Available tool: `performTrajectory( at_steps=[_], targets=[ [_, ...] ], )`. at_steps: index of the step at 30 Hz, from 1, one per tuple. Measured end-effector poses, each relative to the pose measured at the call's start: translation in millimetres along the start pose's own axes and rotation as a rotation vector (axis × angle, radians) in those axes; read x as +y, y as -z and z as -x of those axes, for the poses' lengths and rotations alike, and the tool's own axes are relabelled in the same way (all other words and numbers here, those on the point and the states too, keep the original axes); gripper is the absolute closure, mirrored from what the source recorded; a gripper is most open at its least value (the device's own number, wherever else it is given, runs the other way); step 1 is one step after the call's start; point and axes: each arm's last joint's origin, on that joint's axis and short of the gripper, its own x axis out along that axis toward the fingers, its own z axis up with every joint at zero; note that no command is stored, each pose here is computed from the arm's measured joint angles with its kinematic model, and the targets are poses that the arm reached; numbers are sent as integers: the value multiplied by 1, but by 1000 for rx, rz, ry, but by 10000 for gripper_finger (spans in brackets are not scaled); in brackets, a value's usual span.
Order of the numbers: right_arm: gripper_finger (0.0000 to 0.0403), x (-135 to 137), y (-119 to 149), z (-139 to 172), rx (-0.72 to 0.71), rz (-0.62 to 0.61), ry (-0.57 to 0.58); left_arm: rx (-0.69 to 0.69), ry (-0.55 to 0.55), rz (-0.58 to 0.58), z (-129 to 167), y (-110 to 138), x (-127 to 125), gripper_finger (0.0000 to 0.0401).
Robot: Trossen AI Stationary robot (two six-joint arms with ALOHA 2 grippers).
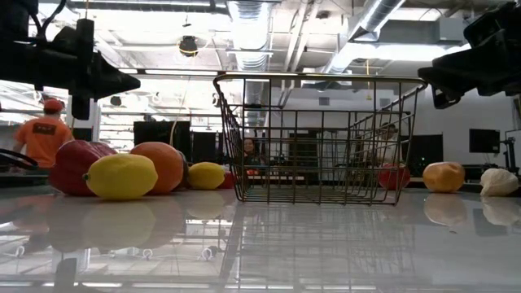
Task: Sort produce into baskets
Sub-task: Put the orange into the bottom wire basket
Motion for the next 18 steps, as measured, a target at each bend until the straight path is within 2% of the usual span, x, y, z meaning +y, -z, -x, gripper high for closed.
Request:
performTrajectory(
  at_steps=[6, 9, 12, 18],
  targets=[
    [241, 0, 0, 0, 0, 0, 1, -1, 1, 32, 0, 0, 0, 401],
    [241, -3, -1, 0, -12, 89, 74, 3, 10, 67, 0, 0, 0, 401],
    [241, -5, -2, 0, -19, 160, 100, 9, 18, 164, 0, 0, -1, 401],
    [241, -6, -2, 0, -17, 220, 110, 8, 12, 401, 0, 0, 0, 401]
  ],
)
